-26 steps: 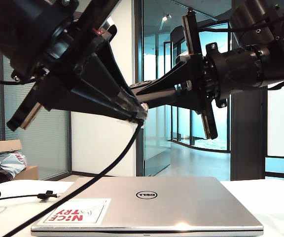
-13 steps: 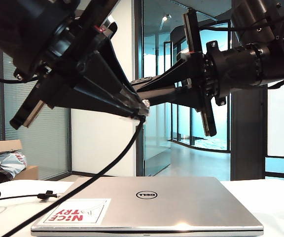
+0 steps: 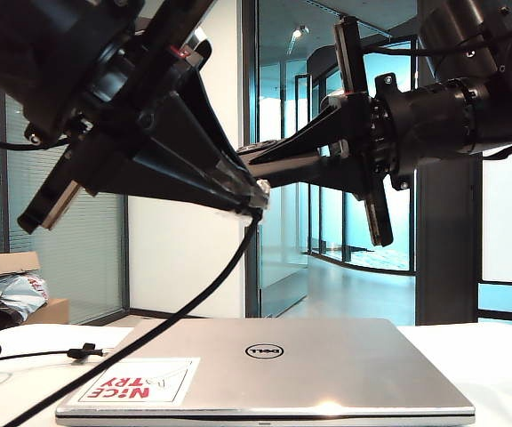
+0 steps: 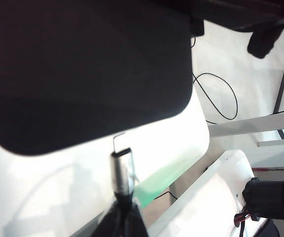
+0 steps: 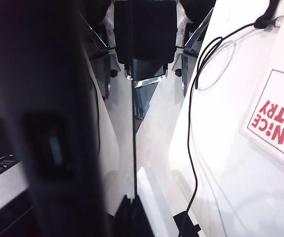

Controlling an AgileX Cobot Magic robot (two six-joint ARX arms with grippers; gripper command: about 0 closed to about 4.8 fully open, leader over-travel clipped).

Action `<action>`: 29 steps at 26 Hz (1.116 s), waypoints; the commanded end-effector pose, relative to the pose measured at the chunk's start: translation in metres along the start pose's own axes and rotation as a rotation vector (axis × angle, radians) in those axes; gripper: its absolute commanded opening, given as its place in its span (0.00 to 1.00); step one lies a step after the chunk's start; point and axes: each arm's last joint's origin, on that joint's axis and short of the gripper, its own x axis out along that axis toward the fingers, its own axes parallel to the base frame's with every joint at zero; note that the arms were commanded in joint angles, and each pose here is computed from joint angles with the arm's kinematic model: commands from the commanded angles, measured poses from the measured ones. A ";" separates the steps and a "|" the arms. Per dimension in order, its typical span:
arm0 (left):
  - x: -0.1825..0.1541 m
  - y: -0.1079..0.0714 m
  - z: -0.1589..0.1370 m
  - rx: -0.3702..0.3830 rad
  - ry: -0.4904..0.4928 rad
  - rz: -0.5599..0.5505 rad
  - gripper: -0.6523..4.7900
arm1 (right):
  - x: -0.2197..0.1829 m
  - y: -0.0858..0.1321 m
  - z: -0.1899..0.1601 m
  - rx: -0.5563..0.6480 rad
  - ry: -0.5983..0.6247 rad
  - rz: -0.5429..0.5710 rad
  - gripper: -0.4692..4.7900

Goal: Pick up the charging cable and the phone, plug the charging cable into the charging port on the phone, and finally place them back on the table.

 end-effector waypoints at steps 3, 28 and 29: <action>0.000 -0.001 0.001 0.007 -0.010 -0.010 0.11 | 0.000 0.006 0.002 -0.031 0.011 0.037 0.08; 0.000 -0.001 0.001 0.006 -0.010 -0.010 0.11 | 0.000 0.010 0.004 -0.044 0.007 0.066 0.08; 0.000 -0.001 0.001 0.006 -0.010 -0.010 0.11 | 0.000 0.011 0.005 -0.055 0.003 0.071 0.08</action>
